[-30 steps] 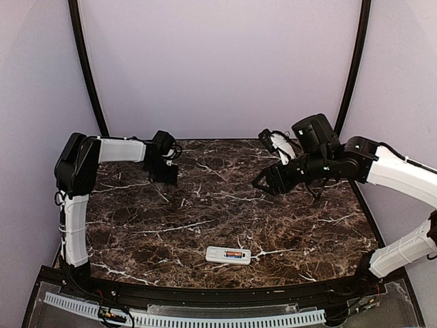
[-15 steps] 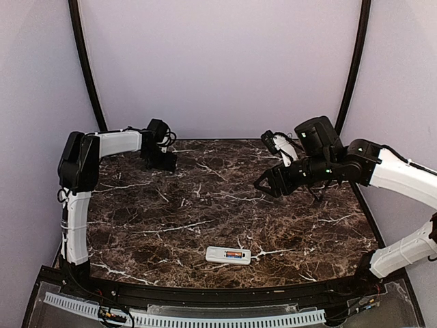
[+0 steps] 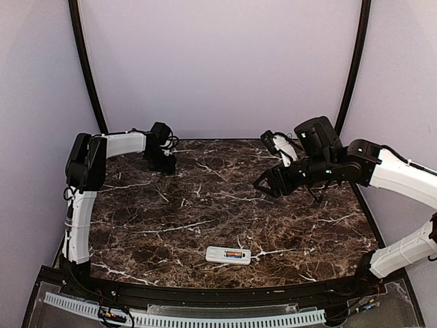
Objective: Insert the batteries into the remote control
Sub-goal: Pick up the battery cover from the corner of the board, then pass from the left arm to the right
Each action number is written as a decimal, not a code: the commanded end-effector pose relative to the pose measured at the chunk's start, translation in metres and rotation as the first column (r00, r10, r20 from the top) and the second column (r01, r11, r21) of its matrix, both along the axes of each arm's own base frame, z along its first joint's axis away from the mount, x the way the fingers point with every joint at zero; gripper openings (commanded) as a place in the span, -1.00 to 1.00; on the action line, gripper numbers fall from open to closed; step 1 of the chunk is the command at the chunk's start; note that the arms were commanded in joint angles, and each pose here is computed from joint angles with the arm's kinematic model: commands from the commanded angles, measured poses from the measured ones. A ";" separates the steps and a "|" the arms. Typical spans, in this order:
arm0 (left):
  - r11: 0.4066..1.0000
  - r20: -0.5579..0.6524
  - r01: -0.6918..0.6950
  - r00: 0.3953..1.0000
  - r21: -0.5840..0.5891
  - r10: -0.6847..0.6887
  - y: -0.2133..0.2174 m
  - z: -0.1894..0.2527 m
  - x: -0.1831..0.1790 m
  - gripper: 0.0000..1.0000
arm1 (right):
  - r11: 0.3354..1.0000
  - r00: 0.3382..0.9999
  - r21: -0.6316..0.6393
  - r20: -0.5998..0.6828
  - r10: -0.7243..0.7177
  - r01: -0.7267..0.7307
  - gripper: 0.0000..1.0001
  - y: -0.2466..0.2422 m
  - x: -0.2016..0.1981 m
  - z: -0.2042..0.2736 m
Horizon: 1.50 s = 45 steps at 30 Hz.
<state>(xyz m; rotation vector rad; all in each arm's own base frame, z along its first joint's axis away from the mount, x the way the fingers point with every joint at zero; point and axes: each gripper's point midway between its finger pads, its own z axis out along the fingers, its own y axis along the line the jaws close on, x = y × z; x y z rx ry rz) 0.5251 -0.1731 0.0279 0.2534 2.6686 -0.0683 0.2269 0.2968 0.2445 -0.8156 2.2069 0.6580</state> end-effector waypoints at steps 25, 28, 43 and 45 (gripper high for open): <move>0.989 0.059 0.103 0.994 -0.103 -0.097 -0.031 0.026 -0.041 -0.88 | 0.996 0.997 0.061 -0.020 -0.070 0.071 0.26 0.001 0.003 0.004; 0.983 0.142 0.109 0.986 -0.148 -0.088 -0.039 0.055 -0.056 -0.90 | 0.983 0.990 0.114 -0.034 -0.139 0.142 0.25 0.000 0.010 0.007; 0.880 0.763 0.457 0.614 -0.132 -0.205 -0.143 0.243 -0.214 -0.89 | 0.782 0.988 0.611 0.003 -0.155 0.121 0.10 0.068 0.055 0.098; 0.876 0.789 0.473 0.574 -0.100 -0.219 -0.151 0.253 -0.224 -0.88 | 0.776 0.992 0.626 0.031 -0.119 0.074 0.10 0.079 0.050 0.104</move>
